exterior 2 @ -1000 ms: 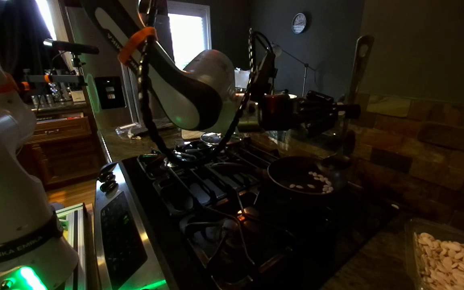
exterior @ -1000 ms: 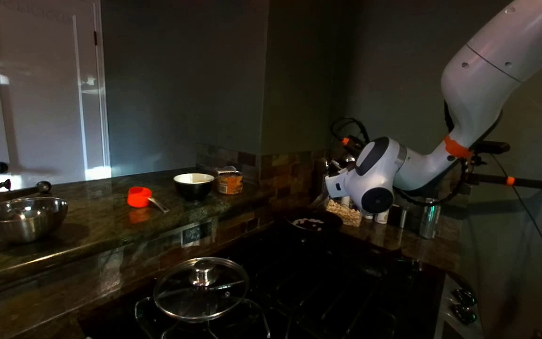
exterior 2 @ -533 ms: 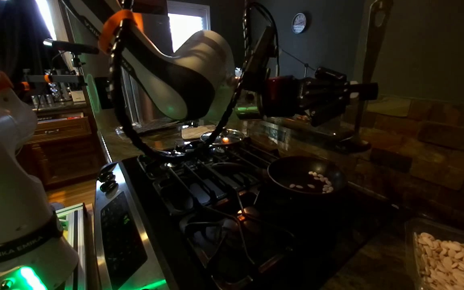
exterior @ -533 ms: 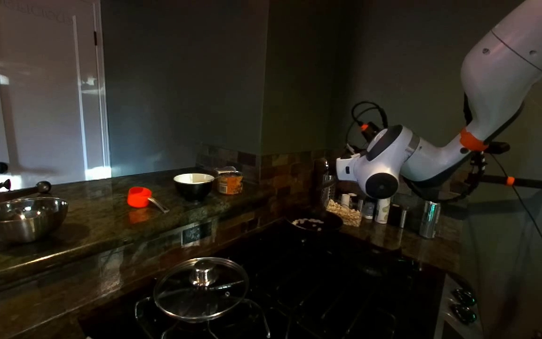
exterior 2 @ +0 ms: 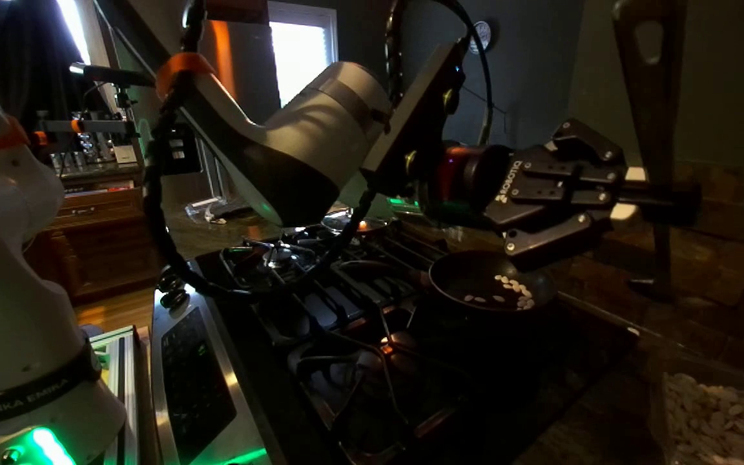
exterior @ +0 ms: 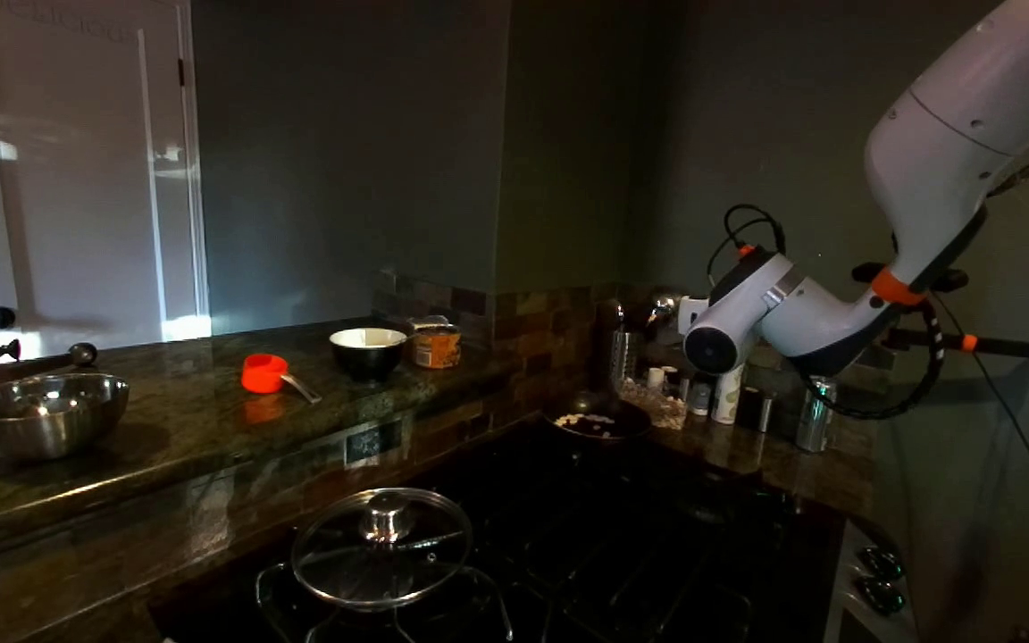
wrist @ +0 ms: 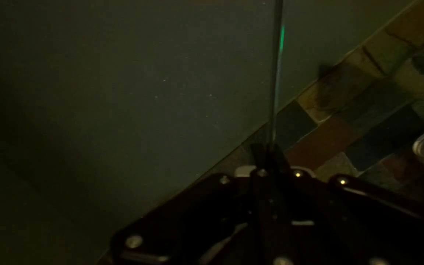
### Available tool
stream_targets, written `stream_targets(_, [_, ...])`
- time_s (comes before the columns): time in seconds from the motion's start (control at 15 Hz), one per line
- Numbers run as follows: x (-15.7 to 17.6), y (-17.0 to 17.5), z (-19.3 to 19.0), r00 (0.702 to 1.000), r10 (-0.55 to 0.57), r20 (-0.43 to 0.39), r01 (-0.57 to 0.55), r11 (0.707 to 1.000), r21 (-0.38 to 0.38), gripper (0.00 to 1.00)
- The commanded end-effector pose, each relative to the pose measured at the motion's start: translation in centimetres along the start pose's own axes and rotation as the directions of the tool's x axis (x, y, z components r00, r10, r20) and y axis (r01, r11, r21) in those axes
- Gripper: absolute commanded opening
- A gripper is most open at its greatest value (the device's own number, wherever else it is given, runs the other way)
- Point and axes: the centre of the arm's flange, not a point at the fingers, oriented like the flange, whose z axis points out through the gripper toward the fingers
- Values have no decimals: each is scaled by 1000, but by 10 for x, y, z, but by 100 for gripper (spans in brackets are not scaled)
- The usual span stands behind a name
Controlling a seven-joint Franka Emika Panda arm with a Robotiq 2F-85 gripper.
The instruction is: Scoop the white chocolate pellets into the pan
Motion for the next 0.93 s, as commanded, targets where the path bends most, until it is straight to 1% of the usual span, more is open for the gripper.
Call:
stream_targets(0.0, [52,4,27,999,40,31,-42,996,73,1])
stream_targets(0.27, [95,12,46,999,-34,-9,35,995,89,1])
stream_targets(0.53, [128,-2,72,991,-81,-102,94,986,136,1])
stream_targets(0.6, [132,-9,77,988,-96,-118,113,982,152,1])
stream_targets(0.87, [142,-33,90,979,-161,-124,183,963,195,1])
